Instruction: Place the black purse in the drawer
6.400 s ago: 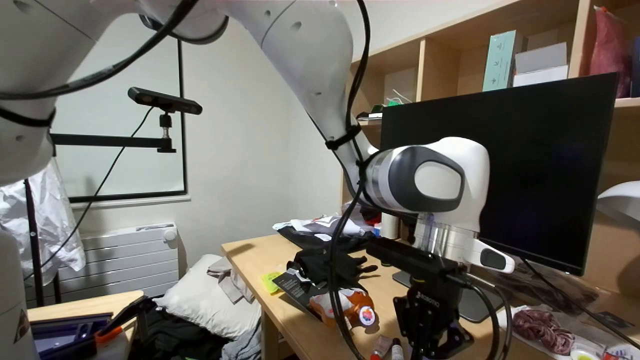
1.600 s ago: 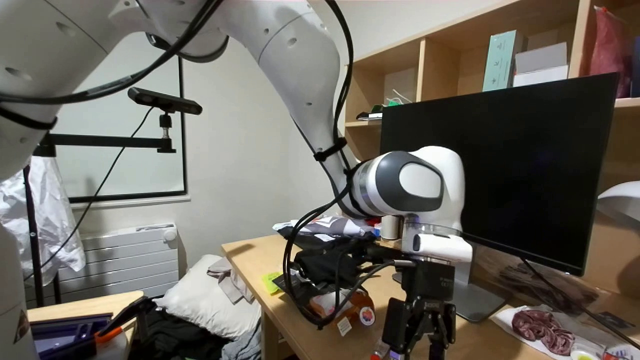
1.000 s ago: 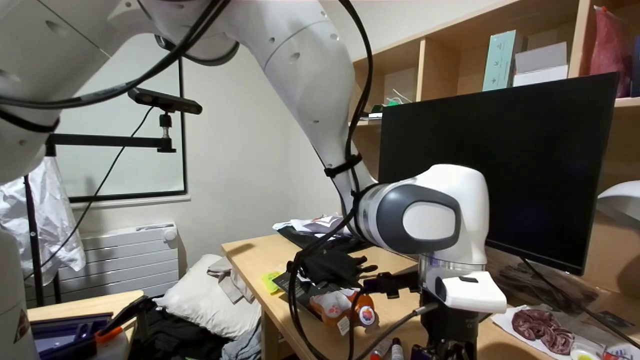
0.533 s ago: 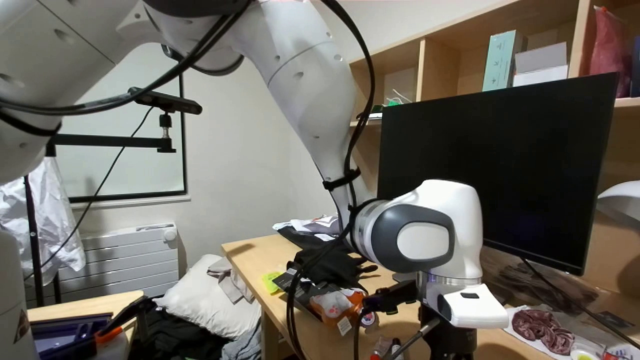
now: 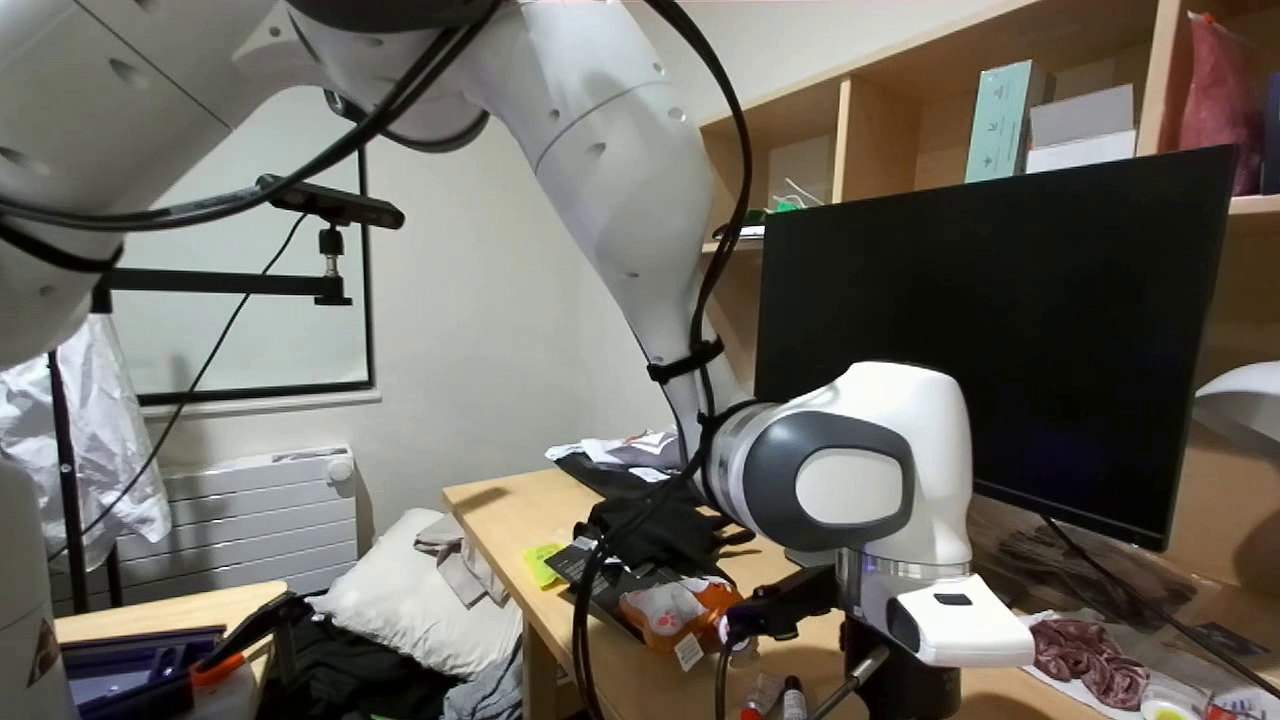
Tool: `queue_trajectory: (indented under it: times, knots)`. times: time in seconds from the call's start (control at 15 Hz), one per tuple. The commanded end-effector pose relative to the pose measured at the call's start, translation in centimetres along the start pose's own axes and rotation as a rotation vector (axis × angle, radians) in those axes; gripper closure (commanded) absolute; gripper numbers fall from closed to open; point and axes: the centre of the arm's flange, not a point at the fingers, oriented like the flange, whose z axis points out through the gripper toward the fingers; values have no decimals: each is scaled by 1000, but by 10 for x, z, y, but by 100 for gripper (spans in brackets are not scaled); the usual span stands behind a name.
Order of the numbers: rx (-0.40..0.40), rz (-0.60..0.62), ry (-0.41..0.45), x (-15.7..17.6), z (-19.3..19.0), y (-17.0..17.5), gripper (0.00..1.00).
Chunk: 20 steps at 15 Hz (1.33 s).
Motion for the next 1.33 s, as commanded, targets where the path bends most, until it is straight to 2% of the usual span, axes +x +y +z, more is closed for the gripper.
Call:
queue_trajectory:
  times: [0.0, 0.2, 0.27, 0.4, 0.67, 0.87, 1.07, 1.27]
  knots:
    - [6, -29, 15, 0, -14, 20, 91]
    - [-3, -44, 36, 6, -31, 44, 97]
    - [-6, -59, 47, 8, -35, 57, 92]
    - [-28, -112, 76, 12, -39, 86, 91]
    - [-122, -211, 121, 20, -38, 140, 91]
    - [-195, -266, 113, 24, -30, 175, 91]
    - [-224, -232, 119, 26, -15, 197, 91]
    - [-219, -111, 109, 21, 13, 198, 91]
